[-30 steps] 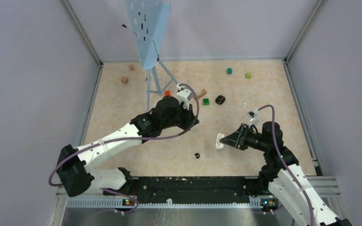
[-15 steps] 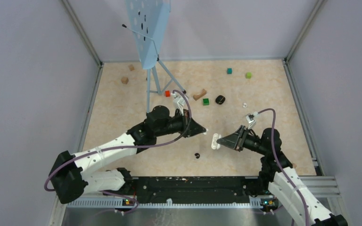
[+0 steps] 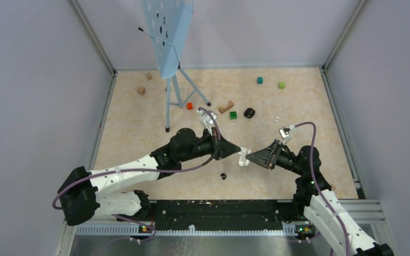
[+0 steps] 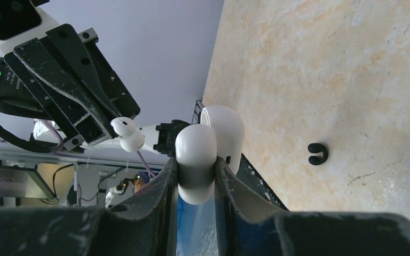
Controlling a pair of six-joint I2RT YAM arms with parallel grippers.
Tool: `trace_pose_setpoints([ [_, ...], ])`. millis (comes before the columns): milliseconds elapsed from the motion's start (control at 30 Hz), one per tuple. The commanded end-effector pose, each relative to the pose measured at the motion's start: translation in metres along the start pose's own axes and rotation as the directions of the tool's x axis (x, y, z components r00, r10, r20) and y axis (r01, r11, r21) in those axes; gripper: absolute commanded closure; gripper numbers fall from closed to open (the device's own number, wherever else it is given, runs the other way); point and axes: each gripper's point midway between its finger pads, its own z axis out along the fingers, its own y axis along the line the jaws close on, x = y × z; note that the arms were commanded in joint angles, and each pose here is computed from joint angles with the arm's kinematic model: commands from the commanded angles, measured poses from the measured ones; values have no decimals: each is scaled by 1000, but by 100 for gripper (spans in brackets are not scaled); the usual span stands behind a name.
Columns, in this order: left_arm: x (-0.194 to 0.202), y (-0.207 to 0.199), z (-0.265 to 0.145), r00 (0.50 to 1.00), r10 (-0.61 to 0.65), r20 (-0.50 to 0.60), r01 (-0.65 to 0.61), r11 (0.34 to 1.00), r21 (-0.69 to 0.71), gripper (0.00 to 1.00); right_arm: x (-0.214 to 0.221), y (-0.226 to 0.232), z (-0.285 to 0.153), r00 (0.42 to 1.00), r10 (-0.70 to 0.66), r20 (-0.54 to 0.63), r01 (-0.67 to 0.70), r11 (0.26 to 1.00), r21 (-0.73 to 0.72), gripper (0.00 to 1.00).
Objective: Insert the wireless bluetooth earbuds into the charging case
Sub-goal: Insert the left earbud into the left side groove of the charging case.
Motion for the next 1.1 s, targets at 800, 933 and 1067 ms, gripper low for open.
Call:
trace_pose_setpoints([
  [800, -9, 9, 23, 995, -81, 66, 85, 995, -55, 100, -12, 19, -1, 998, -47, 49, 49, 998, -43, 100],
  [933, -4, 10, 27, 994, -100, 53, 103, 994, -46, 100, -13, 21, -1, 998, -43, 53, 46, 998, -47, 100],
  [1067, 2, 11, 30, 994, -101, 34, 103, 994, -46, 100, -13, 22, -1, 998, -36, 55, 40, 998, -58, 100],
])
